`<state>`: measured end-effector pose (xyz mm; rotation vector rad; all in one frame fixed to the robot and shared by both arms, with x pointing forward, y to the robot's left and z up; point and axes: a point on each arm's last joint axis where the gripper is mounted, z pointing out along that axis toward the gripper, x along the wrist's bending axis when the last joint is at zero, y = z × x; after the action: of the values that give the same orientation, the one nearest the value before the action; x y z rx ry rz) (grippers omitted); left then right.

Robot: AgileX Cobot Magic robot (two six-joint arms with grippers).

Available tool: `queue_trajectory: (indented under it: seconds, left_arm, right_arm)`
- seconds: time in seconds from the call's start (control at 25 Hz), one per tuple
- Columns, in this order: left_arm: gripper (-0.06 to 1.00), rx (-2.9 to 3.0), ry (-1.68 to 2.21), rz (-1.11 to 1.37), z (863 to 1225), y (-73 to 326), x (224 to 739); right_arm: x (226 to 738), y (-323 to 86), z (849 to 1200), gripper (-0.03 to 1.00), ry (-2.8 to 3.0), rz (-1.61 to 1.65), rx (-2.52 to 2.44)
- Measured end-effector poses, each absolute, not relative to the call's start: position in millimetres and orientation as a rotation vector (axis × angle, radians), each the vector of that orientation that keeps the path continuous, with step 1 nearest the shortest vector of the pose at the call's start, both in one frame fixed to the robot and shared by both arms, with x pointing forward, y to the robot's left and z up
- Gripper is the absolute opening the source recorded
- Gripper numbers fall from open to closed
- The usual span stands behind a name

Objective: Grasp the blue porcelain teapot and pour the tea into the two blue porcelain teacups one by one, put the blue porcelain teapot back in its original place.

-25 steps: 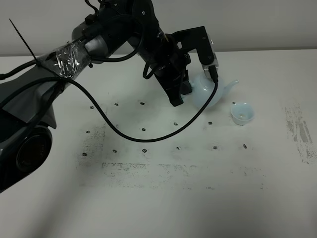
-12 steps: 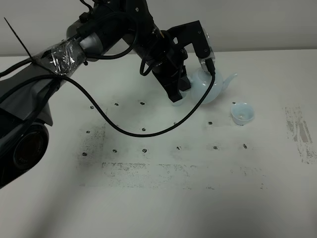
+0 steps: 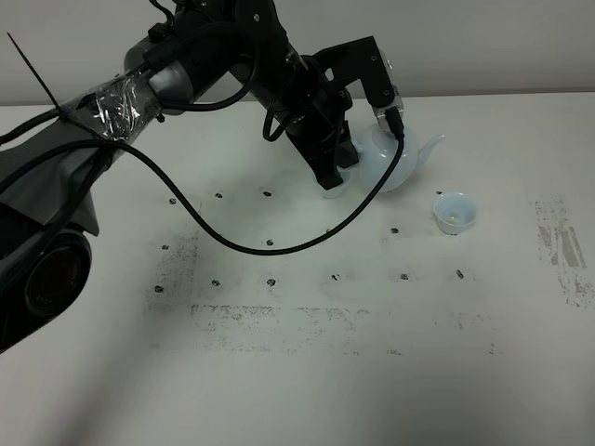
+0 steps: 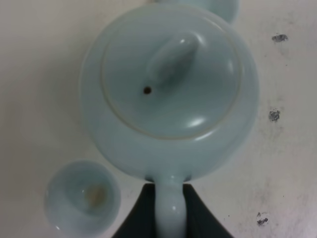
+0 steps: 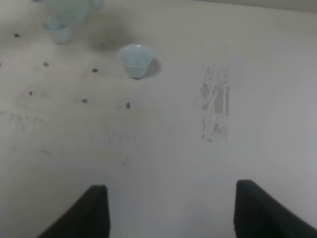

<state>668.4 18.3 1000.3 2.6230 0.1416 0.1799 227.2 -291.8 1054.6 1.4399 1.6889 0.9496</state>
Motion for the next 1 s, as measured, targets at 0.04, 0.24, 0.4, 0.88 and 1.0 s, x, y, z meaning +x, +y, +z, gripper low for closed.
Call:
queue_trajectory:
  seconds: [0.04, 0.24, 0.4, 0.88, 1.0]
  left_arm:
    - [0.0, 2.623, 0.142, 0.18, 1000.3, 18.3, 668.4]
    - [0.0, 2.625, 0.145, 0.188, 1000.3, 18.6, 669.0]
    - [0.0, 2.675, 0.171, 0.27, 998.8, 20.5, 672.2]
    - [0.0, 2.633, 0.11, 0.323, 1001.2, 5.3, 667.8]
    - [0.0, 2.593, 0.053, 0.279, 1001.6, 0.8, 664.6]
  right_arm:
    - [227.2, -291.8, 1054.6, 0.52, 1.689, 0.95, 1.44]
    - [227.2, -291.8, 1054.6, 0.52, 1.689, 0.95, 1.44]
    - [227.2, -291.8, 1054.6, 0.52, 1.689, 0.95, 1.44]
    - [227.2, -291.8, 1054.6, 0.52, 1.689, 0.95, 1.44]
    - [227.2, -291.8, 1054.6, 0.52, 1.689, 0.95, 1.44]
